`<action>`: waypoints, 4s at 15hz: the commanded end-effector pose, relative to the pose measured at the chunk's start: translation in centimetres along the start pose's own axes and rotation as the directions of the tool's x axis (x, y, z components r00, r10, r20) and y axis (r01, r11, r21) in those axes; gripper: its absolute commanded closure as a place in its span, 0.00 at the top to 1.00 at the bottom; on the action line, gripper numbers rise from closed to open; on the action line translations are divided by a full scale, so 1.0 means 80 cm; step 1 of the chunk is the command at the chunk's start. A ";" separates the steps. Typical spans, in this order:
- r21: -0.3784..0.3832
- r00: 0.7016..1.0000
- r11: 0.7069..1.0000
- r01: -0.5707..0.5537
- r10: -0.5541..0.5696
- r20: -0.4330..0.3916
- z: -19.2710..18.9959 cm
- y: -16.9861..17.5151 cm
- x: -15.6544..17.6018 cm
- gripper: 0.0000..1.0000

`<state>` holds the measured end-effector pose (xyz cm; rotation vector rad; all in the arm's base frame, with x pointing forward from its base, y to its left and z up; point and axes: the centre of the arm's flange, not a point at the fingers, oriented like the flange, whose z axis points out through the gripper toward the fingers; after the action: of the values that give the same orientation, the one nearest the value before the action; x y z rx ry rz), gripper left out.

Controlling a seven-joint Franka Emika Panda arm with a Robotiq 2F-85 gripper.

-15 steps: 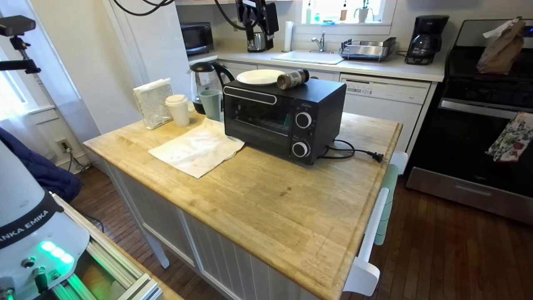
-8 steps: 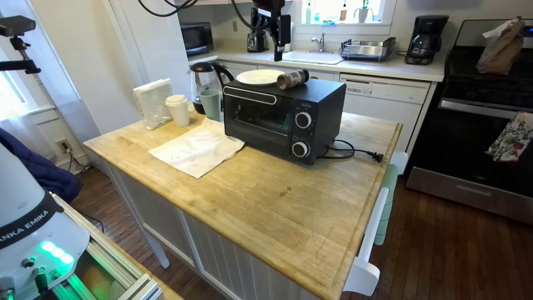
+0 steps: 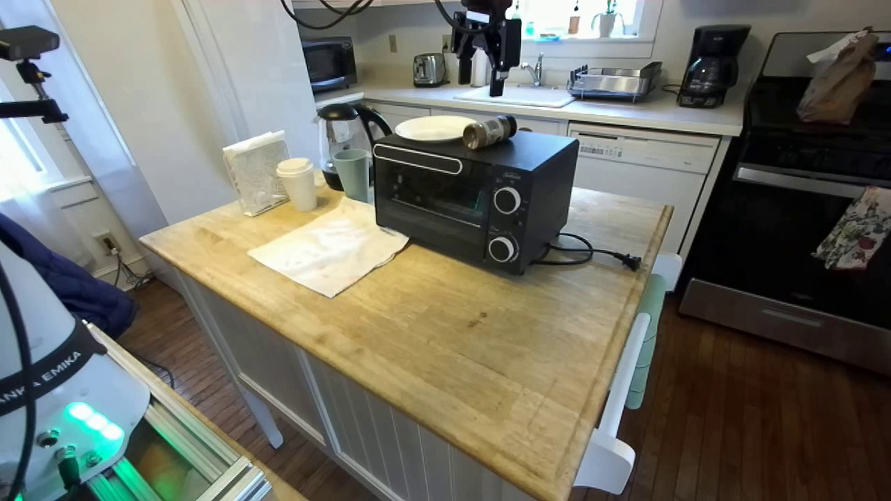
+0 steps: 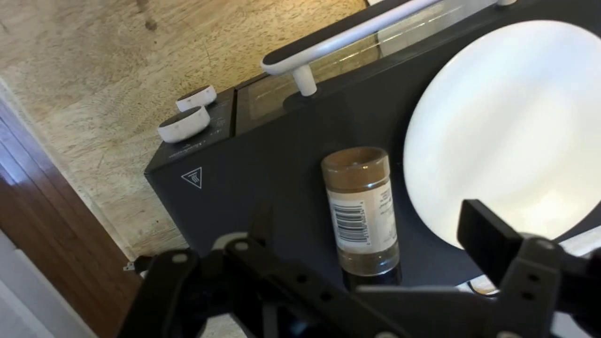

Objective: Put the bottle on the microwave in an upright position

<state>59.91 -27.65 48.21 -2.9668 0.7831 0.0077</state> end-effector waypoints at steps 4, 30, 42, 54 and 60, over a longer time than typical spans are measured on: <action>-0.012 0.999 1.000 0.013 -0.012 0.053 0.006 -0.014 0.063 1.00; -0.027 0.998 1.000 -0.003 0.005 0.062 0.090 -0.017 0.104 0.86; 0.019 0.963 0.967 -0.254 0.255 -0.092 0.072 0.012 0.109 0.25; 0.263 0.727 0.906 -0.332 0.424 -0.540 0.035 0.016 0.072 0.25; 0.312 0.613 0.885 -0.344 0.464 -0.640 0.058 0.012 0.046 0.25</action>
<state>65.73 -32.00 44.30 -2.5668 1.3844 -1.1000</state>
